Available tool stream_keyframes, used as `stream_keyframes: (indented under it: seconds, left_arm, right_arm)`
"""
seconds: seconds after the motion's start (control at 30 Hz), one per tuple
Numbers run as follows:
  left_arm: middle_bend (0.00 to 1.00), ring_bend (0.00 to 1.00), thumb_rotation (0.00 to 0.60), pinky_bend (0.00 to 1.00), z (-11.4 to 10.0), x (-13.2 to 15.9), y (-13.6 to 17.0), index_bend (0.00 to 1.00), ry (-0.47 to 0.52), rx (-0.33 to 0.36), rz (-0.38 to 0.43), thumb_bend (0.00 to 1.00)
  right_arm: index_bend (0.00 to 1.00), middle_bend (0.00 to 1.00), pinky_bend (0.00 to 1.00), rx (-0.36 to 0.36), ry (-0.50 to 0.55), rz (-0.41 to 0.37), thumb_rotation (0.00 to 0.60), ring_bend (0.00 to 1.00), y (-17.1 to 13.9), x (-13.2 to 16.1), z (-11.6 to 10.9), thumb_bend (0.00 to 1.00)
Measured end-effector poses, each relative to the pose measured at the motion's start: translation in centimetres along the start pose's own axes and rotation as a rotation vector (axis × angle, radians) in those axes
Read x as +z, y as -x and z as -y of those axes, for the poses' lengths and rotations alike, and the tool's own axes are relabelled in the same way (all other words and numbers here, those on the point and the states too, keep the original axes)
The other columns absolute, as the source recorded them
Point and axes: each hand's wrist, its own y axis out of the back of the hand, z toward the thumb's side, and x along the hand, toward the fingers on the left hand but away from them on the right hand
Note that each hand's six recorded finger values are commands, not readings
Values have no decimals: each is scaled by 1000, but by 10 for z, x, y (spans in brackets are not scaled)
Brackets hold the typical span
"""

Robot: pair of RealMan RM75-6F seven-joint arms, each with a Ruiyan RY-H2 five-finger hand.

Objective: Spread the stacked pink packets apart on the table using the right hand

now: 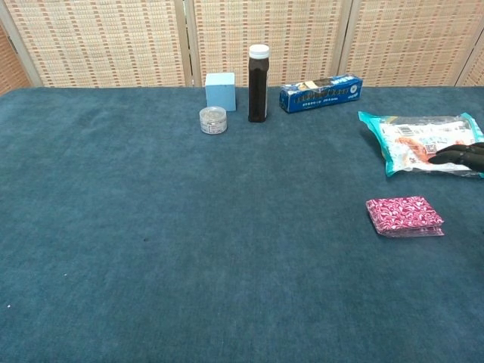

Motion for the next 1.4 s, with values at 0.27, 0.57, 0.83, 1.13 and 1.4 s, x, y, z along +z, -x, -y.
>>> stream_keyframes:
  seconds: [0.27,0.57,0.83,1.13,1.4]
  left_arm:
    - [0,0,600,72,0,-3,0,0,3,-7,-5,483]
    - [0,0,600,72,-3,-7,3,0,12,2,-16,485]
    - [0,0,600,72,-5,-6,2,0,15,6,-19,486]
    - [0,0,600,72,-5,-7,2,0,15,3,-21,485]
    - [0,0,600,72,-2,-7,3,0,12,-6,-15,485]
  right_arm:
    - [160,103,0,66,4,8,600,0,31,19,5,259]
    - [195,165,0,109,23,35,600,0,55,27,11,259]
    - [198,167,0,143,-6,42,600,0,66,34,13,259]
    - [223,186,0,162,-26,50,600,5,72,40,17,259]
    - [285,249,0,133,-32,63,600,83,74,41,15,259]
